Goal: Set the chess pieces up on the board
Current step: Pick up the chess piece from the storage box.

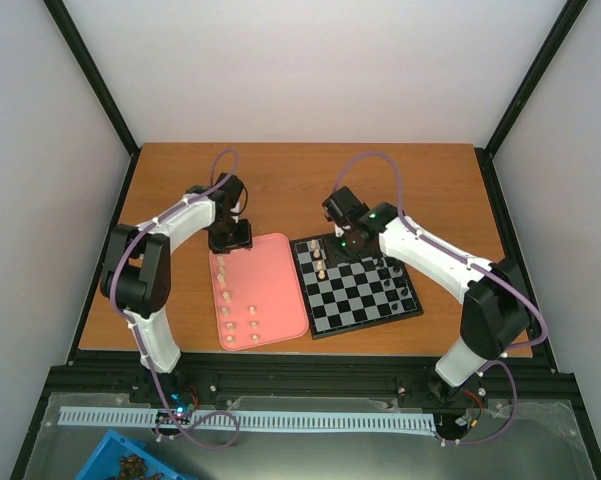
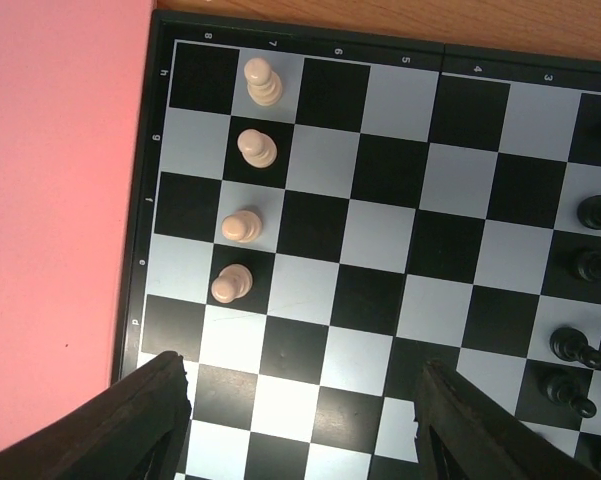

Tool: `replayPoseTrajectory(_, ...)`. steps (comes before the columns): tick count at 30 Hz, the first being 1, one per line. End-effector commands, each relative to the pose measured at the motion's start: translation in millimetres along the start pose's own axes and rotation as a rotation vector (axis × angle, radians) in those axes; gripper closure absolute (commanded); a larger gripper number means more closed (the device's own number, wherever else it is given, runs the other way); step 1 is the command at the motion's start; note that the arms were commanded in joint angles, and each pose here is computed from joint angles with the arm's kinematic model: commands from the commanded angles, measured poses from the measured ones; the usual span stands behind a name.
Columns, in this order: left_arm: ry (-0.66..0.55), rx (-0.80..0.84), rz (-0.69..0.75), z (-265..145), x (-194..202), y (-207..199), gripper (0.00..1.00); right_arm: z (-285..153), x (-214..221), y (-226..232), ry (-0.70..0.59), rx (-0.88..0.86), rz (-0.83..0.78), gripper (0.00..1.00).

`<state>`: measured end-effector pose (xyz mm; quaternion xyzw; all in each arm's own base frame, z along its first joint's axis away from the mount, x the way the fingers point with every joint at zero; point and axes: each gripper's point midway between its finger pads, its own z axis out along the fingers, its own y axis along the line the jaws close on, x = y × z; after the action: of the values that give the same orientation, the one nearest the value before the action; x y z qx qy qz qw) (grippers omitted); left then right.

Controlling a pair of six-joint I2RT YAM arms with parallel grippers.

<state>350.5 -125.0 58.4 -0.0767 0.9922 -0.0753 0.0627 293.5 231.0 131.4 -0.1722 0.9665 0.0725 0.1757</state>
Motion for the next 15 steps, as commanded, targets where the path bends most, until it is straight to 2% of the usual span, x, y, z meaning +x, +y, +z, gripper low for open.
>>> replayPoseTrajectory(1,-0.046,-0.008,-0.027,-0.5,-18.5,-2.4,0.42,-6.3,-7.1,-4.7,-0.014,-0.005,0.002,0.38)
replayPoseTrajectory(4,-0.046,-0.015,-0.038,3.5,-20.6,1.5,0.44,-5.5,-7.4,-6.5,-0.011,-0.004,0.004,0.38)
replayPoseTrajectory(8,-0.041,-0.024,-0.053,9.0,-24.3,5.8,0.54,-3.3,-7.9,-7.8,-0.005,-0.01,0.008,0.38)
replayPoseTrajectory(15,-0.043,-0.035,-0.066,14.5,-31.8,10.4,0.55,0.3,-10.1,-8.4,0.005,-0.018,0.007,0.39)
